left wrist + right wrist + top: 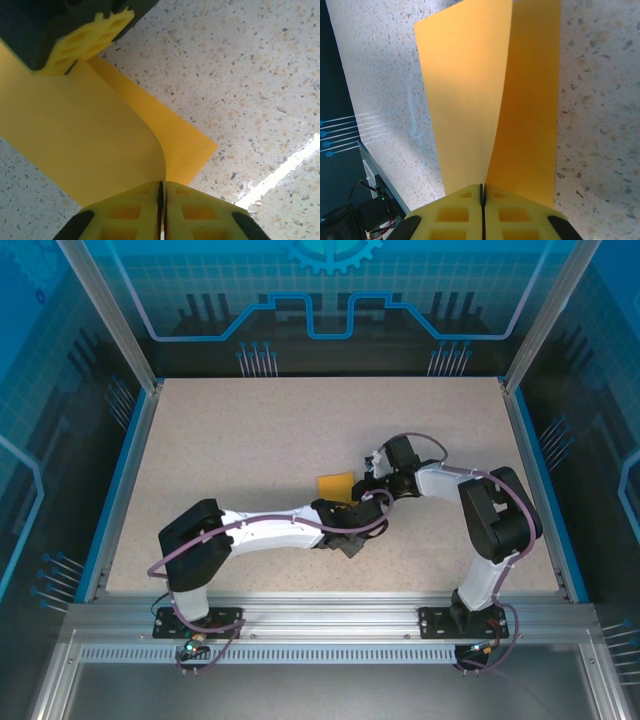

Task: Fold a paper plane with a square sheet of paper (fold left side to right side)
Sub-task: Fold the triangle a second time at the center of the table.

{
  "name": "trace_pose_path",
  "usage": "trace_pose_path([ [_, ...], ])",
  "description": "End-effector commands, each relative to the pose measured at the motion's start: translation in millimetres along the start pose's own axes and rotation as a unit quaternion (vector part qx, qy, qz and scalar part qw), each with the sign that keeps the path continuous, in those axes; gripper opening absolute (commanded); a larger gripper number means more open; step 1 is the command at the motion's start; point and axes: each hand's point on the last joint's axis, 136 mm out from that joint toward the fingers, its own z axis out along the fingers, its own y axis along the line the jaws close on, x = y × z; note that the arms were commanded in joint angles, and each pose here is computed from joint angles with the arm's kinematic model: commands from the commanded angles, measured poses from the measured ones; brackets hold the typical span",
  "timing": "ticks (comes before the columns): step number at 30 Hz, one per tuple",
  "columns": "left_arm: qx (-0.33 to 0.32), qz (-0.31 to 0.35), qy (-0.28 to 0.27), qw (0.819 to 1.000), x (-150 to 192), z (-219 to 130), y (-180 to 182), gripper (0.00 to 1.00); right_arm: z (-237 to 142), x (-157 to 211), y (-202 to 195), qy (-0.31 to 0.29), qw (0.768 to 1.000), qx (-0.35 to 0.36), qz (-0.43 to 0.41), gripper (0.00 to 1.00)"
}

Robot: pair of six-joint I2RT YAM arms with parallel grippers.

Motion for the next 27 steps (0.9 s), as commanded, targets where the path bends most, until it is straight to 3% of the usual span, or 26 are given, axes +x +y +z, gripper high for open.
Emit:
trace_pose_path([
  [1, 0.039, -0.029, -0.009, 0.999, -2.4, -14.1, -1.6, 0.10, -0.9, -2.7, 3.1, 0.003, 1.000, 0.003, -0.012, 0.09],
  [11, 0.134, -0.103, 0.003, 0.986, 2.7, -16.8, -0.1, 0.10, -56.1, -20.3, 18.8, -0.104, 0.992, 0.019, -0.064, 0.45],
  [14, 0.159, -0.131, 0.008, 0.978, 4.0, -15.5, 3.5, 0.10, -62.8, -4.6, 9.3, -0.106, 0.991, 0.035, -0.069, 0.48],
  [18, 0.185, -0.167, 0.014, 0.968, 7.3, -13.5, 9.5, 0.10, -64.2, 20.0, -3.9, -0.105, 0.991, 0.049, -0.066, 0.40],
  [27, 0.234, -0.236, 0.009, 0.943, 7.1, -10.2, 24.8, 0.11, -31.4, 72.0, -6.2, -0.065, 0.993, 0.053, -0.088, 0.03],
])
